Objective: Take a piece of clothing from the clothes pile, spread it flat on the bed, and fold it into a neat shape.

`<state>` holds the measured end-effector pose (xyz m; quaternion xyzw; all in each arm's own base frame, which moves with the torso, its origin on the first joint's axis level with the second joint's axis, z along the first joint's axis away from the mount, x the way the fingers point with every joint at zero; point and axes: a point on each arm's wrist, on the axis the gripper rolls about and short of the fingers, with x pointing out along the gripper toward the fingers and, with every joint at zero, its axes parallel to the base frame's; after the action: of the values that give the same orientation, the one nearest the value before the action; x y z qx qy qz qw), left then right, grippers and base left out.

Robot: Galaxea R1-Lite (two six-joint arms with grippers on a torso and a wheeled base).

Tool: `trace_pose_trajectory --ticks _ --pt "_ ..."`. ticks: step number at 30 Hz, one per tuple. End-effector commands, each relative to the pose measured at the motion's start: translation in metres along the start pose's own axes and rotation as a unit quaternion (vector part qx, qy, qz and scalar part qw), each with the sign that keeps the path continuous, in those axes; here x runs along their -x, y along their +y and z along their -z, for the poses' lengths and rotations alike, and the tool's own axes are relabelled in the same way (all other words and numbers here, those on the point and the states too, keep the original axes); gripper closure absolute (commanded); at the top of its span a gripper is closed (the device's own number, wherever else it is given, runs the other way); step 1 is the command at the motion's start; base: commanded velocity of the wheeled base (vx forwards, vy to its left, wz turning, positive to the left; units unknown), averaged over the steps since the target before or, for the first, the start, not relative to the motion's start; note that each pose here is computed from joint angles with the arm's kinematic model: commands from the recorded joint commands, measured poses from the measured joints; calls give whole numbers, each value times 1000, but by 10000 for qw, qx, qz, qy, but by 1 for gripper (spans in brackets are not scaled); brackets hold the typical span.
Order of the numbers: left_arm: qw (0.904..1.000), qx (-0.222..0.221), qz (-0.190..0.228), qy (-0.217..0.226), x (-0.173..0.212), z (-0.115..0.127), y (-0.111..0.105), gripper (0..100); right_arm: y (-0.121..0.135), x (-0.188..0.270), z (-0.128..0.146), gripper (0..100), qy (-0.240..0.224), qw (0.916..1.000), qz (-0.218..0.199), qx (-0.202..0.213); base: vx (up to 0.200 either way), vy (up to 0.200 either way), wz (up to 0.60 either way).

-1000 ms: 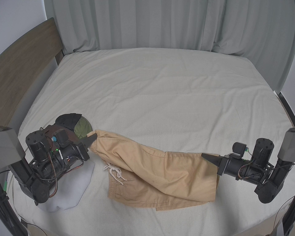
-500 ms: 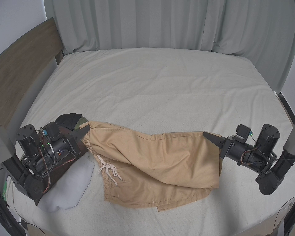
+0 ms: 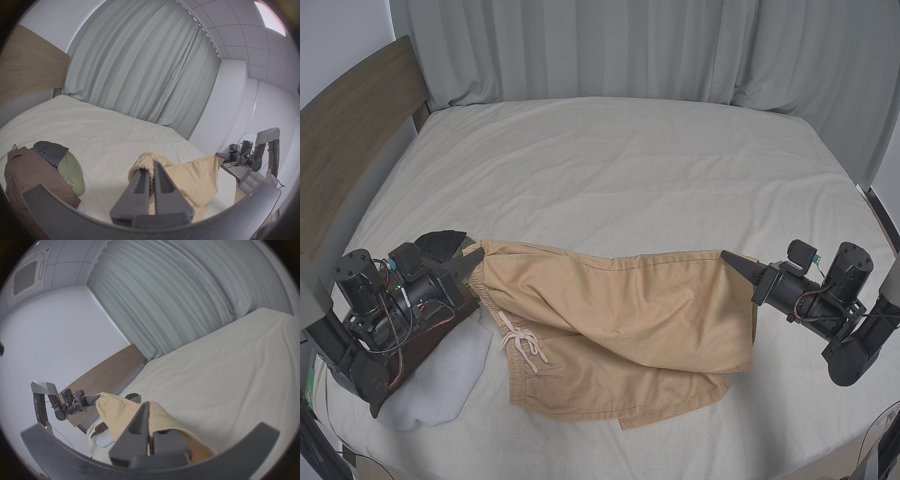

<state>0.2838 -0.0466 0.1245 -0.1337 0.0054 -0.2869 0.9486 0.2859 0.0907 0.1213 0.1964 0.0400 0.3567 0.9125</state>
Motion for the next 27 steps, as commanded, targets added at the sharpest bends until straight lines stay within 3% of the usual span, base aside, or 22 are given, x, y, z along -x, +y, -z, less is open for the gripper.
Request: trace_pose_trajectory --ticks 1,27 --pt "10000 -21 2 -48 -2 -2 1 100 -4 1 -7 100 -128 9999 53 57 0 0 0" --pt "9999 -38 -121 -117 -6 -3 11 100 -18 11 -25 100 -441 9983 320 191 0 0 0"
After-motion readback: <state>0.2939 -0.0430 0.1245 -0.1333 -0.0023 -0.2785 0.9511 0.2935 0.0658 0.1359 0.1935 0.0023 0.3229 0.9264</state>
